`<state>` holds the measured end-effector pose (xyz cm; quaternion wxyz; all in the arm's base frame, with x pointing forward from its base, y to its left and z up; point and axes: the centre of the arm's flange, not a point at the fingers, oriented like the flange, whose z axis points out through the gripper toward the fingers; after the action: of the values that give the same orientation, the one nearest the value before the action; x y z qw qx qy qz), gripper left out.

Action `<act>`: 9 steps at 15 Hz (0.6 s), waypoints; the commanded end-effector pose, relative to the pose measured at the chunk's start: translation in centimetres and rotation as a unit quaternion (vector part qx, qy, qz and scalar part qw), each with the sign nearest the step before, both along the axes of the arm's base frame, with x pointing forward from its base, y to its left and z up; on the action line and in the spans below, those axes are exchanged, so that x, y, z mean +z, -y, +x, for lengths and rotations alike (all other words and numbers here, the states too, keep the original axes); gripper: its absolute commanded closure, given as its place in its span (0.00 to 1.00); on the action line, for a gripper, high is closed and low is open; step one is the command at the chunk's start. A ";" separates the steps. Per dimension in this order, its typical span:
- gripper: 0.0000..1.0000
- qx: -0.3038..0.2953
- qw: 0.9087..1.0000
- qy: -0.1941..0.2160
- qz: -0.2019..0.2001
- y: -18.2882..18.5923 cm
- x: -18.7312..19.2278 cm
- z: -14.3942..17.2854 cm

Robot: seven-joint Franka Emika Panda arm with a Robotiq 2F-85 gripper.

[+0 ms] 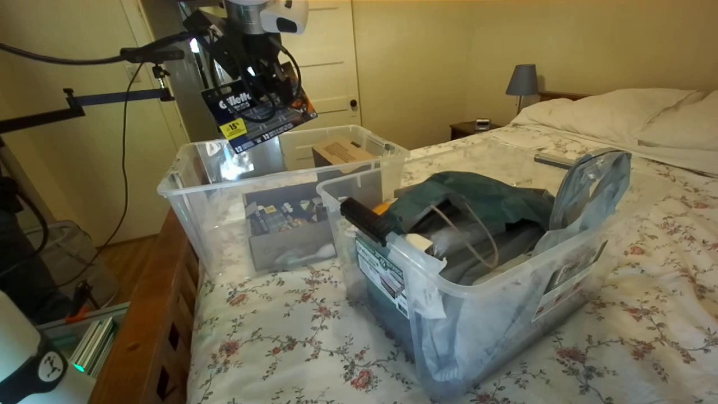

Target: Transfer one packet to the storage box on the left

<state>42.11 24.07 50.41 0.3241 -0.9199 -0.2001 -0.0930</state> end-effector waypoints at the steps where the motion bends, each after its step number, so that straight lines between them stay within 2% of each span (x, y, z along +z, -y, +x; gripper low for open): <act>1: 1.00 -0.001 1.000 0.001 0.000 0.1 0.0 0.0; 6: 1.00 0.070 0.997 -0.026 0.006 -5.8 -3.1 -0.1; 8: 1.00 0.094 0.995 -0.022 -0.003 -8.8 -4.3 -0.7; 9: 1.00 0.100 0.995 -0.007 -0.020 -10.4 -5.2 -0.5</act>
<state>40.55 30.16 46.65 0.3232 -0.9087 -0.2607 -0.0429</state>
